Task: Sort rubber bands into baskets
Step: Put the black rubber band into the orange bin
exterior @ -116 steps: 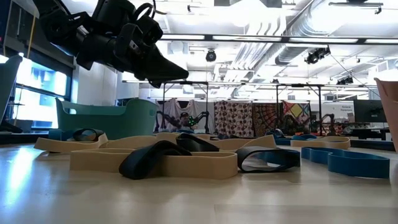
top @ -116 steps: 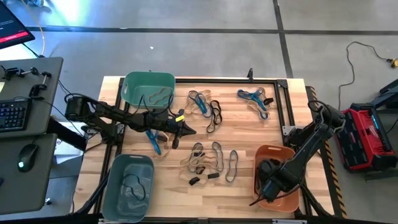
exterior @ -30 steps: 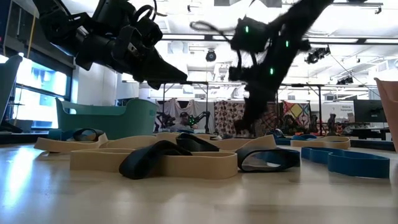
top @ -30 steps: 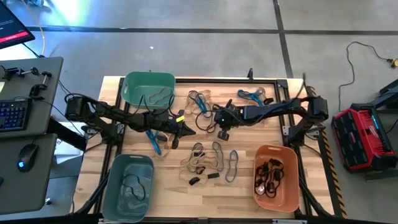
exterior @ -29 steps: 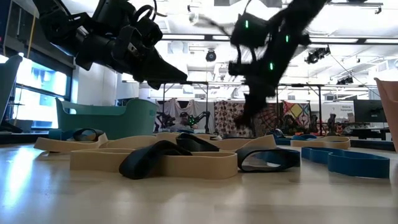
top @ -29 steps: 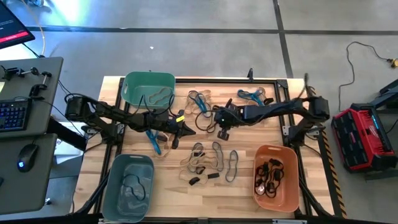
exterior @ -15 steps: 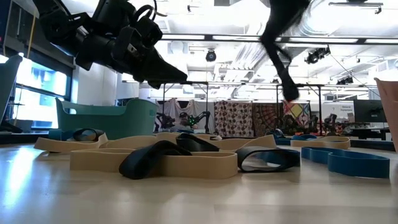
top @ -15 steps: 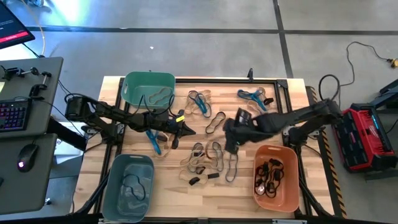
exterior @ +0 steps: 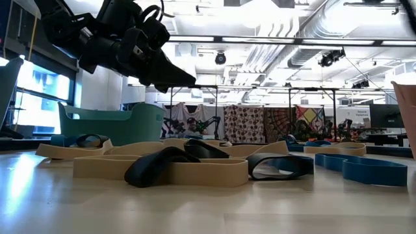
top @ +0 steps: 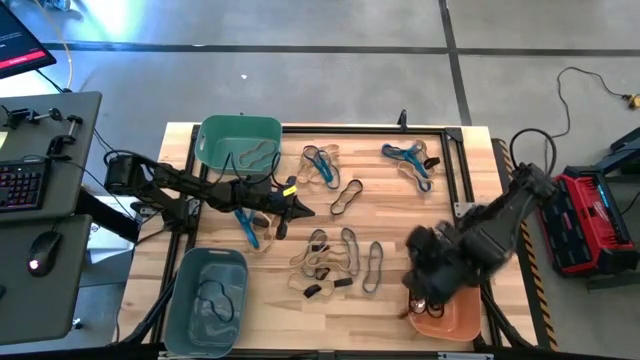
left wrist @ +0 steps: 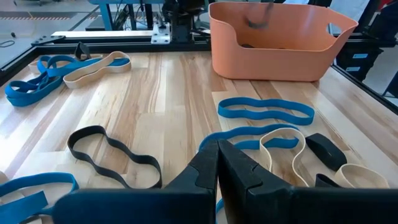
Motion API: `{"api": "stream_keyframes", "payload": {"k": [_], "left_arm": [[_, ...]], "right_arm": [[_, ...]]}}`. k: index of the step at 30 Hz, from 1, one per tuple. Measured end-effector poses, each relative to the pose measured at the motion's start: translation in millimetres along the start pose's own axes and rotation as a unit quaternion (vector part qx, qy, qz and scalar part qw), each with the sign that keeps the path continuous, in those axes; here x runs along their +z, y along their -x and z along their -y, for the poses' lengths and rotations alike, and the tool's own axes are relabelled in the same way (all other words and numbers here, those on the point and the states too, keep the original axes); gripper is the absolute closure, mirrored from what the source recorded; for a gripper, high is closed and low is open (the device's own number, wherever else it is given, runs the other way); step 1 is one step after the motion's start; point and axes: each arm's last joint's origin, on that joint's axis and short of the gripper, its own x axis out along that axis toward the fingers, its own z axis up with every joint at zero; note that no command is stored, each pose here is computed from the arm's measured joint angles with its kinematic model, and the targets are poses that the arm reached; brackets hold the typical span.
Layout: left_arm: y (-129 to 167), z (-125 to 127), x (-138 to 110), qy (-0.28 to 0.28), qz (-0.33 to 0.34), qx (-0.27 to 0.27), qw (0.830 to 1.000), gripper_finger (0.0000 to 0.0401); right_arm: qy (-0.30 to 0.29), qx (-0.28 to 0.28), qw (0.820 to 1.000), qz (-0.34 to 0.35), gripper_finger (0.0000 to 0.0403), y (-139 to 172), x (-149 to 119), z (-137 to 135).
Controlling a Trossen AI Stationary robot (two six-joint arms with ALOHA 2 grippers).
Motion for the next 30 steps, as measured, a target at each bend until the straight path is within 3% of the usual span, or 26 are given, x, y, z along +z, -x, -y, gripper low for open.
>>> {"api": "stream_keyframes", "payload": {"k": [6,14,21,25,30], "left_arm": [[0,0,0,0.0,0.0,0.0,1.0,0.0401],[0,0,0,0.001,0.0,0.0,1.0,0.0401],[0,0,0,0.001,0.0,0.0,1.0,0.0401],[0,0,1,0.004,0.003,0.0,1.0,0.0401],[0,0,2,0.012,0.008,0.0,1.0,0.0401]], "right_arm": [[-0.052,-0.027,0.998,-0.039,0.0403,-11,-38,1],[-0.061,-0.108,0.985,-0.123,0.0403,-62,-69,14],[-0.055,-0.053,0.983,-0.165,0.04,-99,-82,10],[-0.066,-0.037,0.983,-0.167,0.0361,-103,-78,7],[-0.061,-0.032,0.984,-0.166,0.0279,-94,-66,4]]}}
